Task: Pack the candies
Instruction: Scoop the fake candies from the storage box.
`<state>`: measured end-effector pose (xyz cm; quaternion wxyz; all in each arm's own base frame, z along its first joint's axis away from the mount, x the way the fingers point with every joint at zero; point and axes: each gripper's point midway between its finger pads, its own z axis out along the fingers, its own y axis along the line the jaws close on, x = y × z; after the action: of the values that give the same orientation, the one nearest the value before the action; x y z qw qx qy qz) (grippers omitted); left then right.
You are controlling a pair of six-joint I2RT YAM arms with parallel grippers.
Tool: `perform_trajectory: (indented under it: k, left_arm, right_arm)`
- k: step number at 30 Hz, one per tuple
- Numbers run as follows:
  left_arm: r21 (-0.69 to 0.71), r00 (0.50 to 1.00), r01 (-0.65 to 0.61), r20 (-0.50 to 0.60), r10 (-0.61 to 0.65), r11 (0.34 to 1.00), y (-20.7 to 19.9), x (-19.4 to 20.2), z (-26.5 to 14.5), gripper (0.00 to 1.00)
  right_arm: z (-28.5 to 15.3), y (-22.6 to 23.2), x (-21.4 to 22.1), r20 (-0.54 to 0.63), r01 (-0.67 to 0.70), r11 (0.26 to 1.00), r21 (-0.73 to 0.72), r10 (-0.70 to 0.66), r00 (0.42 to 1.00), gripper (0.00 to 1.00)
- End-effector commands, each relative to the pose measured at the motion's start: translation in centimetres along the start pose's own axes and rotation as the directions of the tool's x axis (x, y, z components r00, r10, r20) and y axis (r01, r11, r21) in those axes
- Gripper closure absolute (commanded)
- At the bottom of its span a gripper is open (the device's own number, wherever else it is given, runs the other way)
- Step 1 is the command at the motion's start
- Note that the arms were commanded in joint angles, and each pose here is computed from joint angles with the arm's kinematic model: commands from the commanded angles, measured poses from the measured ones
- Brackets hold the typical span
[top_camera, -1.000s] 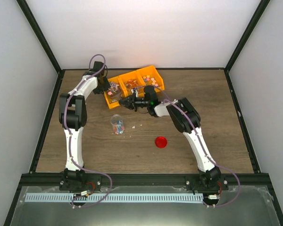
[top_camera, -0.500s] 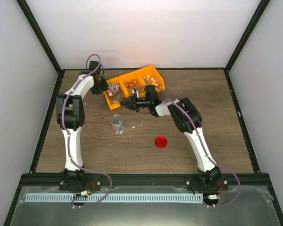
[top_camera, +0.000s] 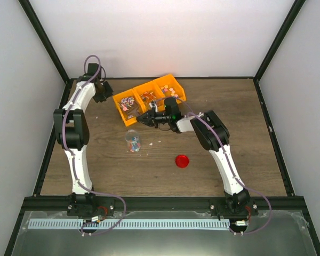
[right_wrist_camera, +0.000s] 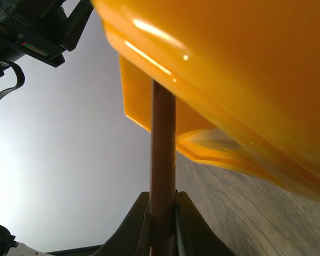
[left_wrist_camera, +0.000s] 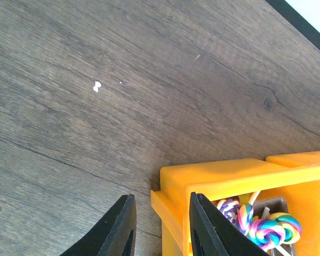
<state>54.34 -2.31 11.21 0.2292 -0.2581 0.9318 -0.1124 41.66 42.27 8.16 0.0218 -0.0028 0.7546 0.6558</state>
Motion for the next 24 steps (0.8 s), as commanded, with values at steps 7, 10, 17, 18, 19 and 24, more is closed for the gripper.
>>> perform_trajectory:
  k: [7, 10, 17, 18, 19, 24]
  left_arm:
    - [0.017, 1.0, 0.004, 0.005, -0.004, 1.0, -0.4, 0.1, -0.9, 0.7]
    - [0.018, 1.0, 0.003, -0.002, -0.003, 1.0, -0.3, 0.3, -0.7, 0.7]
    - [0.022, 1.0, 0.004, 0.0, -0.004, 1.0, -0.4, 0.3, -0.5, 0.7]
    - [0.022, 1.0, 0.003, 0.0, -0.003, 1.0, -0.4, 0.3, -0.6, 0.7]
    - [0.022, 1.0, 0.002, 0.001, -0.002, 1.0, -0.4, 0.2, -0.6, 0.7]
    - [0.018, 1.0, 0.003, -0.006, -0.003, 1.0, -0.2, 0.4, -0.3, 0.7]
  right_arm:
    - [-2.6, 2.2, -0.2, 0.029, 0.01, 0.994, -0.112, -0.007, 1.0, 0.99]
    - [-3.1, 2.5, -0.6, 0.041, 0.013, 0.991, -0.13, -0.008, 0.999, 0.99]
    - [-3.8, 3.7, -1.4, 0.06, 0.031, 0.984, -0.173, -0.021, 0.998, 0.99]
    - [-3.9, 3.8, -1.5, 0.063, 0.033, 0.984, -0.178, -0.022, 0.998, 0.99]
    - [-4.0, 4.0, -1.6, 0.064, 0.038, 0.983, -0.182, -0.026, 0.998, 0.99]
    - [-4.2, 4.5, -1.7, 0.064, 0.045, 0.979, -0.197, -0.033, 0.997, 0.99]
